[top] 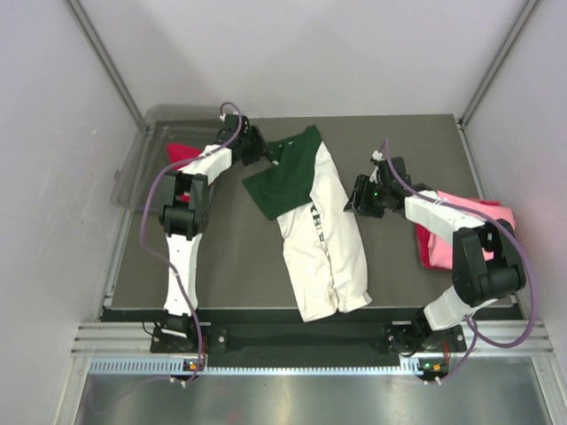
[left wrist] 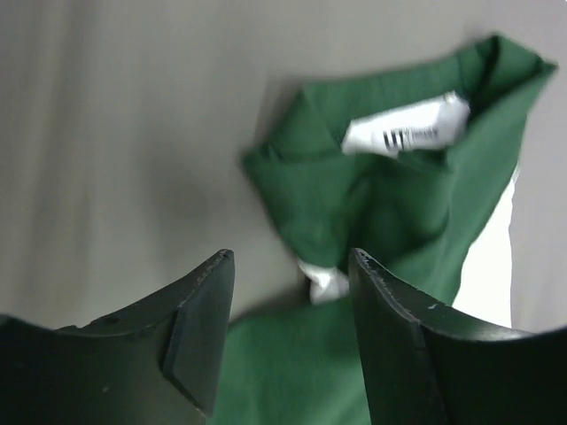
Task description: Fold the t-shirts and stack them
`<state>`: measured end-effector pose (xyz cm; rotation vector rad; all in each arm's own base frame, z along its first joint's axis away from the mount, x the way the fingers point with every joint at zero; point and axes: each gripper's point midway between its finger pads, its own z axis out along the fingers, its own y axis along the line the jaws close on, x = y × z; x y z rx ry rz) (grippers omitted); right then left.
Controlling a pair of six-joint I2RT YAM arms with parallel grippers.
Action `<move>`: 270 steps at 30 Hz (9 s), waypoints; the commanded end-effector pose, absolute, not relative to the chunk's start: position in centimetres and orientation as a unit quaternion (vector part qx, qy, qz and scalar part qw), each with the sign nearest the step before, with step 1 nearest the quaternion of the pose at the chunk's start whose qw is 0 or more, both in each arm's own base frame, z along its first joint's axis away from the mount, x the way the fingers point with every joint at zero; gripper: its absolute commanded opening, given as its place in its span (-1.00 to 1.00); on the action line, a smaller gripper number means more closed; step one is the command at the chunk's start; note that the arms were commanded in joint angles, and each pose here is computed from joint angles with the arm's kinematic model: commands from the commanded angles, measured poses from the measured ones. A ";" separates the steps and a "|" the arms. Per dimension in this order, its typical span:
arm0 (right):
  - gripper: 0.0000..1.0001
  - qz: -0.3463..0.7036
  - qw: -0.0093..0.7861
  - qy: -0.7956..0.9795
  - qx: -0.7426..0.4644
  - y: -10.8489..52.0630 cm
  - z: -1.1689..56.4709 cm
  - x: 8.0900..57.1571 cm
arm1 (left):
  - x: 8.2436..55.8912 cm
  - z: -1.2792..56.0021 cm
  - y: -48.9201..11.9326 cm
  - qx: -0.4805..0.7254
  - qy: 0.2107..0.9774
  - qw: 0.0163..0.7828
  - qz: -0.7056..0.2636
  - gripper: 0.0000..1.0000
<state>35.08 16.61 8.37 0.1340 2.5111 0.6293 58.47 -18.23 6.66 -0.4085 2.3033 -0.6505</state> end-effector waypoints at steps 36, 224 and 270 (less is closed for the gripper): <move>0.02 0.240 0.254 0.936 0.045 15.1 4.6 25.1 | 70.5 6.4 -15.0 -0.211 0.808 0.440 -0.329 -1.00; 0.61 0.310 0.323 0.888 0.109 11.8 10.3 46.6 | 24.5 5.2 -18.0 -0.072 0.921 0.315 -0.216 0.69; 0.50 0.269 0.347 0.896 0.064 13.9 6.4 34.9 | 61.0 4.4 -15.9 -0.163 0.909 0.377 -0.068 0.02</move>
